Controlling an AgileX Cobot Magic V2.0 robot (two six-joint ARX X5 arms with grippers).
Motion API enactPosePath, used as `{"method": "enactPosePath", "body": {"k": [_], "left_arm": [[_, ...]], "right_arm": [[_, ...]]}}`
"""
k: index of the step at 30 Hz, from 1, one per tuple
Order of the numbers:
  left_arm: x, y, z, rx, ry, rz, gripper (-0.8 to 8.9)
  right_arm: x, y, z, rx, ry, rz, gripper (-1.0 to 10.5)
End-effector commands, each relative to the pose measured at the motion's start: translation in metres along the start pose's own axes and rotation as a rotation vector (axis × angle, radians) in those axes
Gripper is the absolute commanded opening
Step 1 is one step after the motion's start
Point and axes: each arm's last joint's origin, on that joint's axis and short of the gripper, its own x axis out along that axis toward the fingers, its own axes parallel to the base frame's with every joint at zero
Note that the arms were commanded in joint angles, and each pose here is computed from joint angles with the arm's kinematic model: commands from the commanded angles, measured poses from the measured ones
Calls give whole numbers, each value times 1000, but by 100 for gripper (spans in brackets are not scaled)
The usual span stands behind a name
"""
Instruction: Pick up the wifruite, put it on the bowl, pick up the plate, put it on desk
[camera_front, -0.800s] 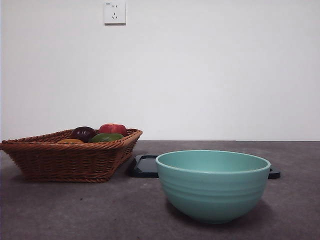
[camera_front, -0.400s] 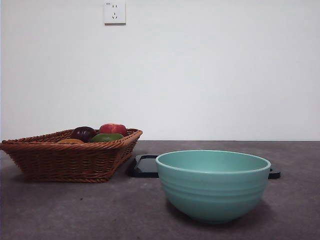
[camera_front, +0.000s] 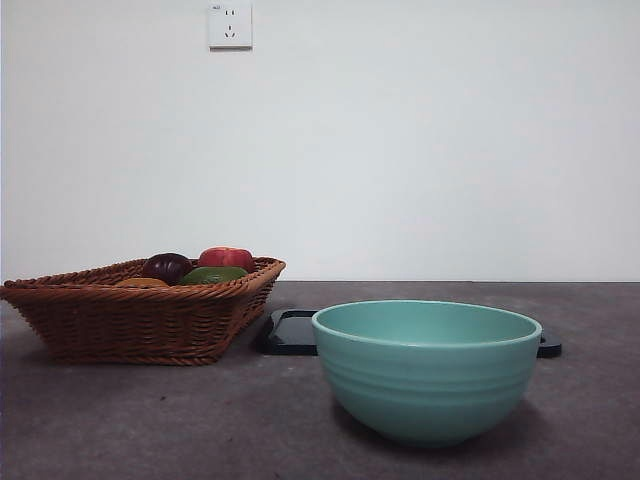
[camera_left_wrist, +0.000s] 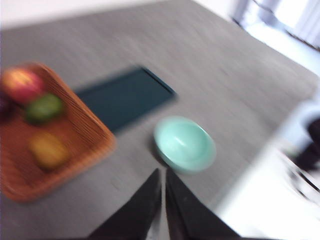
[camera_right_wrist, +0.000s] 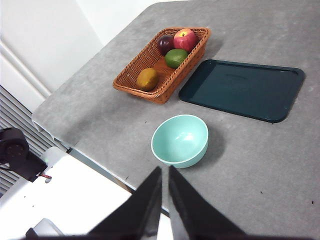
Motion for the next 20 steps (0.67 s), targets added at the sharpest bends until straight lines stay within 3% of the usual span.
{"method": "enactPosePath", "body": {"k": [1,6,10,14,20], "left_arm": [[15,12,-8,27,-118,82,9],[47,37,-52,-12,-280,240,9],[71,60,-93,-120,-350,527,9],[91,77,-129,-219,-391,704,9],[110,87,-166,-235,-364,728,9]], "right_arm": [[-4,-2,-5,-5,52,-13,18],[-4,-2,-5,-6,52,-12,18],[-4,-2,-5,-6,52,-13,18],[-4,-2,-5,-6,52,-12,18],[-4,-2,-5,-6,52,-12,18]]}}
